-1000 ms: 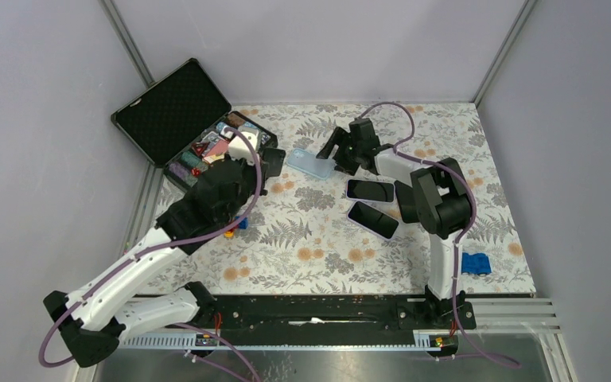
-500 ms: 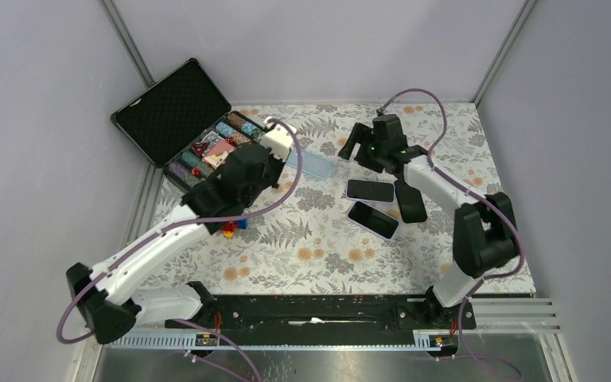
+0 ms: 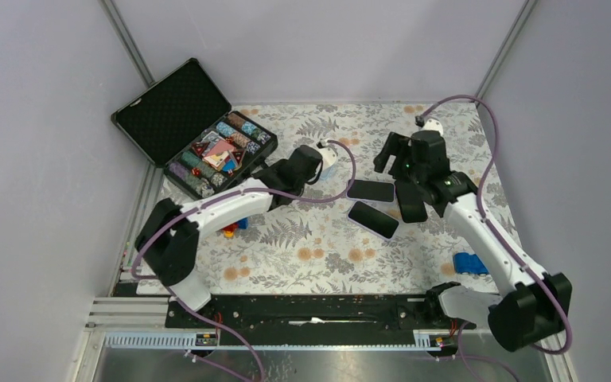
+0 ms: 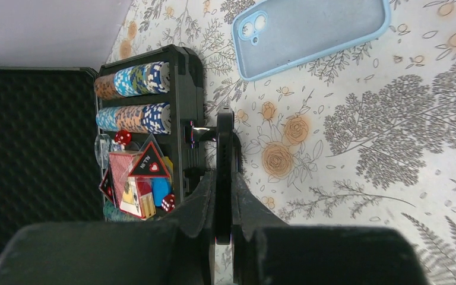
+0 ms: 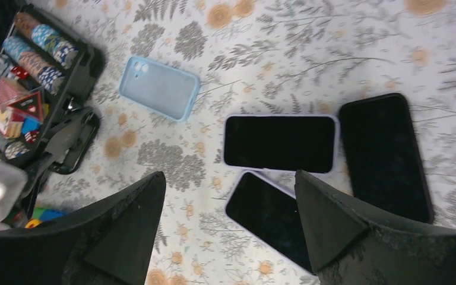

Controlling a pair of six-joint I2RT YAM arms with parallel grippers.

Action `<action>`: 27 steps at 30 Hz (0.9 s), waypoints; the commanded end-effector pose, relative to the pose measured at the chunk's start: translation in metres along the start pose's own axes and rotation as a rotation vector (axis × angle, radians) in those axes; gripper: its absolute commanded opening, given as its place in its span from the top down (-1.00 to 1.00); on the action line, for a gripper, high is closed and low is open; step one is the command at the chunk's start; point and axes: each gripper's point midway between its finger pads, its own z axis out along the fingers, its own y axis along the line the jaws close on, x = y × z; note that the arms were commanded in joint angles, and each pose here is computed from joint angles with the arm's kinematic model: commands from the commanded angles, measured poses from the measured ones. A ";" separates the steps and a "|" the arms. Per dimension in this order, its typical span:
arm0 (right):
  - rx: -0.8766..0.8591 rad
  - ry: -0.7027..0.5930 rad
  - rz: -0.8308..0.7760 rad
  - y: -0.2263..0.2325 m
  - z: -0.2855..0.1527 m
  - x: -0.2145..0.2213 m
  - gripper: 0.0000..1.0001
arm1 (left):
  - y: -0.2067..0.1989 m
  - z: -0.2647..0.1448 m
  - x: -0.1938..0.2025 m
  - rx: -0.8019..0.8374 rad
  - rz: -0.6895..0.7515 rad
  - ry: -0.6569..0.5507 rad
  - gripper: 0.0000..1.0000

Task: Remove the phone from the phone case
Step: Place the phone at the center of the board.

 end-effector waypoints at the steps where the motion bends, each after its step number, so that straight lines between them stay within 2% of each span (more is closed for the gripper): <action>1: 0.142 -0.039 -0.059 -0.037 -0.020 -0.002 -0.73 | 0.037 0.007 -0.040 -0.174 -0.030 -0.102 1.00; 8: 0.279 -0.139 -0.146 -0.070 -0.057 -0.026 -0.78 | 0.017 0.034 -0.035 -0.168 0.022 -0.108 1.00; 22: 0.211 -0.147 -0.113 -0.057 -0.059 -0.031 -0.79 | -0.040 0.051 0.007 0.002 -0.069 -0.009 1.00; 27: 0.209 -0.154 -0.099 -0.058 -0.062 -0.030 -0.79 | -0.058 0.058 0.020 0.048 -0.039 0.034 0.96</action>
